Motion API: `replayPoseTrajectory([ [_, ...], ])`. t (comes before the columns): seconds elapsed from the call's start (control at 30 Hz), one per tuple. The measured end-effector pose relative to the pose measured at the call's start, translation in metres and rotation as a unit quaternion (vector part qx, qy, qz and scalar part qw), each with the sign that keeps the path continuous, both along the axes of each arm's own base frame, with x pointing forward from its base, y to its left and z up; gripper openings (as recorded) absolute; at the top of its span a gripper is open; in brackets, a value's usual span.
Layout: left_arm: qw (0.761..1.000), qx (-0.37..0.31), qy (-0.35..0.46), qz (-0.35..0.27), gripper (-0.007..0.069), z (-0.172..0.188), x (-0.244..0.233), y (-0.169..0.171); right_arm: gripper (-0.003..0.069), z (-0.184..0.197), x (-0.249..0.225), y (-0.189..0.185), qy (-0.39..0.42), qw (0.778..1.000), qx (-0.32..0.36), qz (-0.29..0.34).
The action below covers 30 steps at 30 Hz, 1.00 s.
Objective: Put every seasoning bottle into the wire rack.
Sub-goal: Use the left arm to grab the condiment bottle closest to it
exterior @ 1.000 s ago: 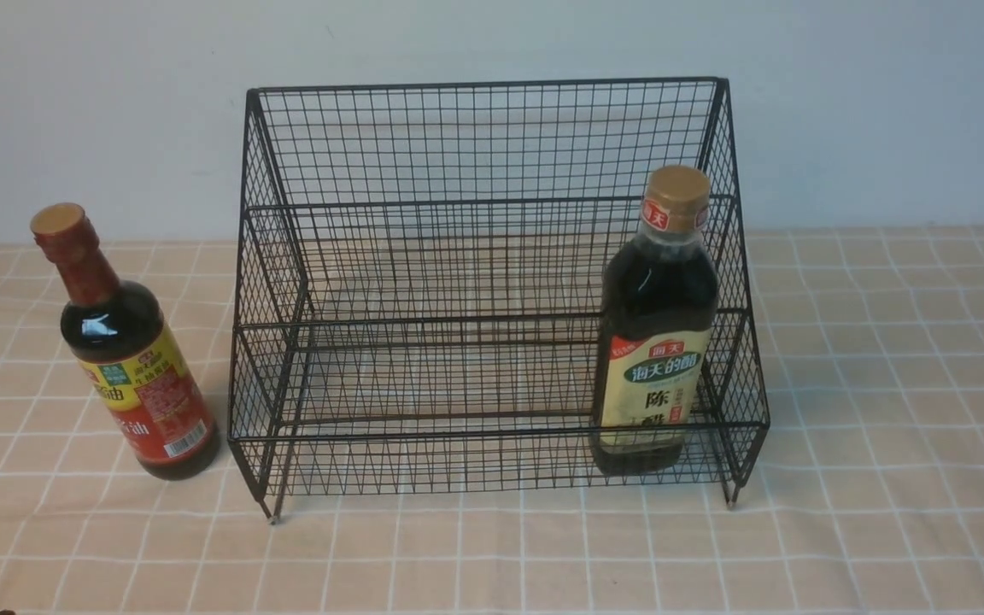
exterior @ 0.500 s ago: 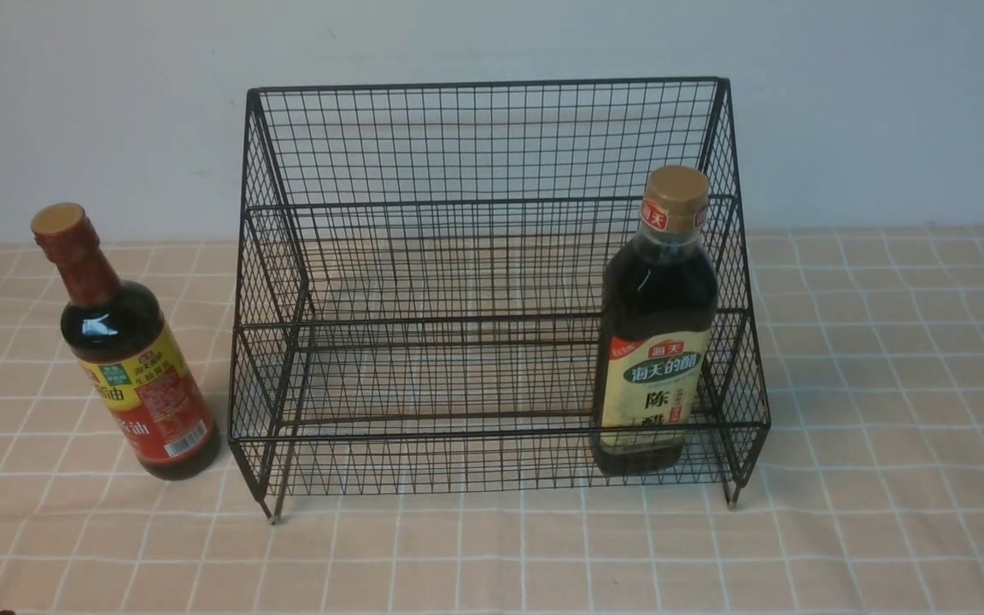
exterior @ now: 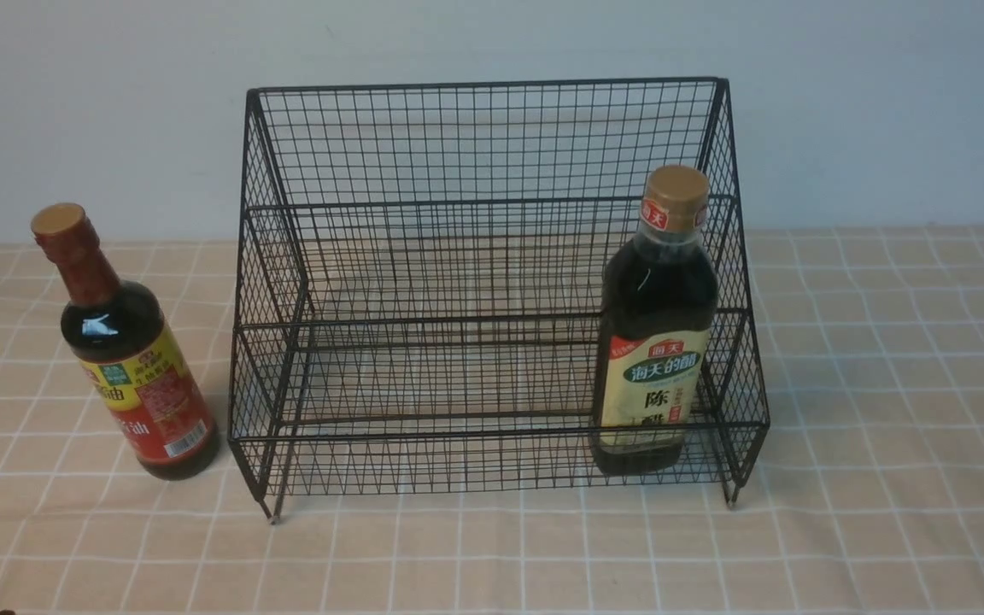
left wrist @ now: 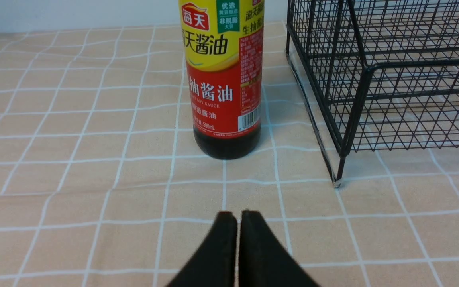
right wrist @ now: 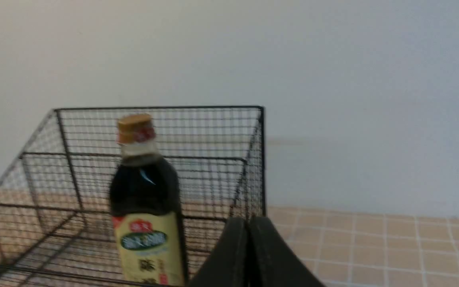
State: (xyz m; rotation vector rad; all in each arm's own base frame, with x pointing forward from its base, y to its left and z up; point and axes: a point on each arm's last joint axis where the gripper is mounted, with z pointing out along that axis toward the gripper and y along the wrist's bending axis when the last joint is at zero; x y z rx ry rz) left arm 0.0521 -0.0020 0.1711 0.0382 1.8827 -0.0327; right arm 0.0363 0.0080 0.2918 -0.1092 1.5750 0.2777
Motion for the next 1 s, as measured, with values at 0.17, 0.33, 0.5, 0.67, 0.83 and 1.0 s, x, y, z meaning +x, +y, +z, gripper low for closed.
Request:
replayPoseTrajectory([
  [0.17, 1.000, 0.000, 0.000, 0.000, -0.0007, 0.000, 0.000, 0.000, -0.0013, -0.054, 0.012, -0.004, 0.050, 0.995, -0.035, -0.076],
  [0.33, 1.000, 0.000, 0.000, 0.000, -0.0007, 0.000, 0.000, 0.000, -0.0013, -0.112, 0.017, -0.010, 0.117, 0.984, -0.054, -0.127],
  [0.5, 1.000, 0.000, -0.001, 0.000, -0.0007, 0.000, 0.000, 0.000, -0.0013, -0.111, 0.018, -0.011, 0.103, 0.984, -0.054, -0.138],
  [0.67, 1.000, 0.000, -0.001, 0.000, -0.0007, 0.000, 0.000, 0.000, -0.0013, -0.110, 0.018, -0.011, 0.102, 0.984, -0.039, -0.140],
  [0.83, 1.000, 0.000, -0.001, 0.000, -0.0007, 0.000, 0.000, 0.000, -0.0013, -0.110, 0.018, -0.011, 0.102, 0.984, -0.038, -0.140],
  [1.0, 1.000, 0.000, -0.001, 0.000, -0.0007, 0.000, 0.000, 0.000, -0.0013, -0.110, 0.018, -0.011, 0.102, 0.984, -0.037, -0.140],
])
